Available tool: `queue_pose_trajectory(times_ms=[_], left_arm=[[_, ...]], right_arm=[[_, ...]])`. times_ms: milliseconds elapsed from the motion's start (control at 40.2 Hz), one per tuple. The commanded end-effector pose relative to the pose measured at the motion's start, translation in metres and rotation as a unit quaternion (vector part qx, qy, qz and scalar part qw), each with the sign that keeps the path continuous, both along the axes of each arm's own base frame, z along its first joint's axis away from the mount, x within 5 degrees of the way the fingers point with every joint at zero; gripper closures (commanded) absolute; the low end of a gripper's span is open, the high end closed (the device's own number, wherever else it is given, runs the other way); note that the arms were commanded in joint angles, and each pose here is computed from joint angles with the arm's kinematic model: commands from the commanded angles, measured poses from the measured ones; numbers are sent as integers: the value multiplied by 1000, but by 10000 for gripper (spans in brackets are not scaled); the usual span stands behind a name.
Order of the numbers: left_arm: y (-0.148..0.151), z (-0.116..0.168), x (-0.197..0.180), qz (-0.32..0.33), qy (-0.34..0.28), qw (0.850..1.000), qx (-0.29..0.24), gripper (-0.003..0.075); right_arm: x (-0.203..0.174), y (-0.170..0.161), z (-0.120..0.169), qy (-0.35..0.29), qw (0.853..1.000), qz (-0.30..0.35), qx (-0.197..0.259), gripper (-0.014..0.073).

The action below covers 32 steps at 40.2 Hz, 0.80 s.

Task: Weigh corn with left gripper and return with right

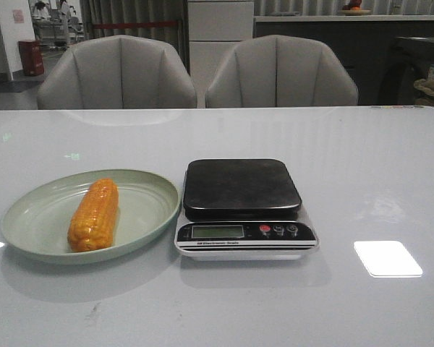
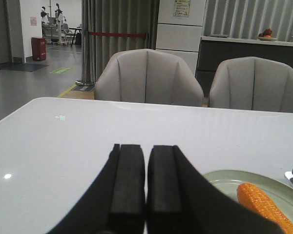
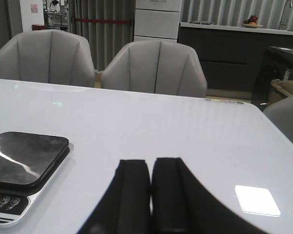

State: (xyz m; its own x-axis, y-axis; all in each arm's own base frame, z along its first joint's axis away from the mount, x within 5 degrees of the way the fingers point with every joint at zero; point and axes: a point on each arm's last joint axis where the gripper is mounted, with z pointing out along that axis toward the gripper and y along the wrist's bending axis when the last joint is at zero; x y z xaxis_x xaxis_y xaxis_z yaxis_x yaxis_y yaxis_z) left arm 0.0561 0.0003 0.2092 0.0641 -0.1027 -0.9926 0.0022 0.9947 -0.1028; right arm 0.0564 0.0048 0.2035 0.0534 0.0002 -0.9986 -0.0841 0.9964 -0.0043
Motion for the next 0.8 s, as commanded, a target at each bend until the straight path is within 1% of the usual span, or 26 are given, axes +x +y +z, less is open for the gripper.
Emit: queue_pose_trajectory(times_ms=[0,622,771], left_arm=[[0,9,-3,-3,-52,999,-2,600],[0,9,-3,-3,-52,999,-2,601],[-1,12,-3,-3,-68,998,-2,600]], right_arm=[[-2,-1,7,-49,999,-7,-7,417],[-2,-1,7,-49,999,-7,-7,417],[-2,-1,7,-49,999,-7,-7,417]])
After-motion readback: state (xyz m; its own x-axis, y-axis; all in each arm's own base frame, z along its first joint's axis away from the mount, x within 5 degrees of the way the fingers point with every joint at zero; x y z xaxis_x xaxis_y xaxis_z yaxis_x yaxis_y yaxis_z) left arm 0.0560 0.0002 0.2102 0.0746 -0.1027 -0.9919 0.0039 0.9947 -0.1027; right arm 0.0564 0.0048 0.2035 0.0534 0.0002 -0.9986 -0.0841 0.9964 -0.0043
